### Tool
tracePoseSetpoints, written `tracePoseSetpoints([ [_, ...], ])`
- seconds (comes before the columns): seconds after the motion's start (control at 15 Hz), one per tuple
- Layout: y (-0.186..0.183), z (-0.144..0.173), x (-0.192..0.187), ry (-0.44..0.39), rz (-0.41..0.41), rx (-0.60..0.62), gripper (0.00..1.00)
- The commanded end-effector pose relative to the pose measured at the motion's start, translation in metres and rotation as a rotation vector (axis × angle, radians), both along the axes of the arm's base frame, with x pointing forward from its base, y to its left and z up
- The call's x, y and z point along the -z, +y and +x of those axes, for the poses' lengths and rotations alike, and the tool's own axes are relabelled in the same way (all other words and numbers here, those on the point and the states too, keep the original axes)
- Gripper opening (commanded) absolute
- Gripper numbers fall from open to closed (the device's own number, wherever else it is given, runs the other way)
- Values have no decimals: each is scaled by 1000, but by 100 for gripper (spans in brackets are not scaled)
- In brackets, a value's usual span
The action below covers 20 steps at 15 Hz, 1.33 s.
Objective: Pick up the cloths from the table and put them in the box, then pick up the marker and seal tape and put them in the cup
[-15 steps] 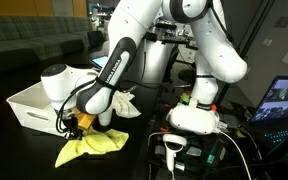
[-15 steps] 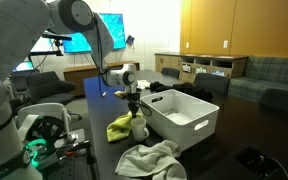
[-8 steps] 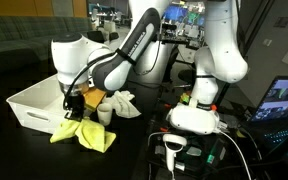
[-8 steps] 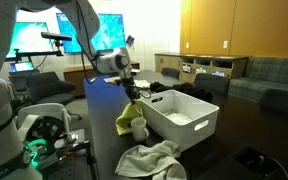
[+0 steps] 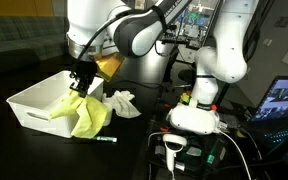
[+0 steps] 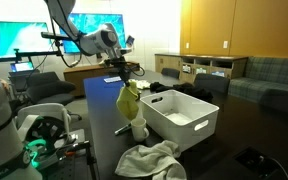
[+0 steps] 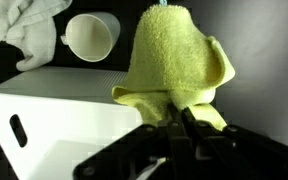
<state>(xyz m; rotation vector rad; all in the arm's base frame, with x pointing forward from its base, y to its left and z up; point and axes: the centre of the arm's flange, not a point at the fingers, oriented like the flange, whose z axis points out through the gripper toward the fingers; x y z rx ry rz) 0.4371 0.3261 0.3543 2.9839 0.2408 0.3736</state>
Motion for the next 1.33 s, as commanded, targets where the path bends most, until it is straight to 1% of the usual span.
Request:
tracePoseSetpoints([
  [0.0, -12, -9, -55, -24, 3, 3, 2],
  [0.2, -22, -5, -85, -39, 3, 20, 2],
  [0.4, -38, 6, -110, -74, 20, 77, 2],
  [0.6, -53, 28, -131, -102, 37, 136, 2],
  [0.73, -61, 50, -143, -127, 53, 198, 2],
  [0.87, -71, 75, -152, -147, 66, 263, 2],
  [0.93, -76, 86, -153, -144, 70, 271, 2],
  [1.07, -86, 114, -151, -153, 71, 324, 2],
  [1.2, -66, 109, -144, -148, 62, 352, 2],
  [1.27, -63, 113, -139, -143, 61, 361, 2],
])
